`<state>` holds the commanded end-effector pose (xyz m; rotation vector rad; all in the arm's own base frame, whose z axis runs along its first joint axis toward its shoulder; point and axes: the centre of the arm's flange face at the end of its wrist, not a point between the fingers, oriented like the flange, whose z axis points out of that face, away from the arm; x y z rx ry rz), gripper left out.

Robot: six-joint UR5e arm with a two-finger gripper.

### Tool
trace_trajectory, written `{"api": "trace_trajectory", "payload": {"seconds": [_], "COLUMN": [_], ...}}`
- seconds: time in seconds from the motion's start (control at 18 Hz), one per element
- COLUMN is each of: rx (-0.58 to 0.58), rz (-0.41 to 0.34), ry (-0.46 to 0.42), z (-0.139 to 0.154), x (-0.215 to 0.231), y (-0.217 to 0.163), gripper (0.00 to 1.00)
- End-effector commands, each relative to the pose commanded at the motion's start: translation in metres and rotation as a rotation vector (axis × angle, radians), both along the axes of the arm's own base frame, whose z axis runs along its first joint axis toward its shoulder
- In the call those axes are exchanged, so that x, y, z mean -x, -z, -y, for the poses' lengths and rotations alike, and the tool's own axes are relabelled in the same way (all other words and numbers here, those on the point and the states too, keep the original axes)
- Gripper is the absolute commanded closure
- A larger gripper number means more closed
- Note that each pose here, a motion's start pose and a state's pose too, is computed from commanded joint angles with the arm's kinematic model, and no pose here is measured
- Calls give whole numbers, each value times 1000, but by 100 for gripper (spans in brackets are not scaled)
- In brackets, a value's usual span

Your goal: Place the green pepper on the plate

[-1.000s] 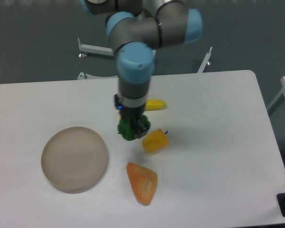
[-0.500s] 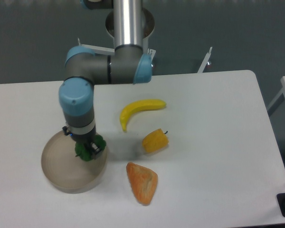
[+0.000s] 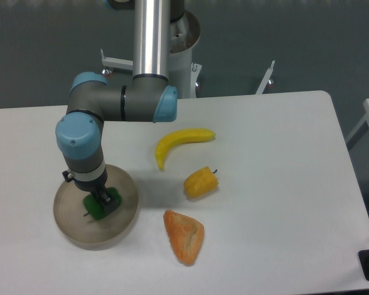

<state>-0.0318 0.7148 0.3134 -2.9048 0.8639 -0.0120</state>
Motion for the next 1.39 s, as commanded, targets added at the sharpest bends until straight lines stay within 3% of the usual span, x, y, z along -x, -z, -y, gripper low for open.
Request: {"api": "trace_trajectory", "payload": {"seconds": [0.11, 0.44, 0.56, 0.78, 1.0, 1.22, 1.39], "rx": [-23, -79, -63, -30, 35, 99, 103], "rz": [-9, -43, -61, -85, -124, -136, -132], "ry": [-9, -179, -127, 44, 171, 287, 294], "z": [0, 40, 71, 117, 144, 150, 151], "x": [10, 147, 206, 278, 327, 343, 348], "y": [-15, -64, -63, -52, -41, -21, -15], "gripper": [0, 0, 0, 0, 0, 0, 0]}}
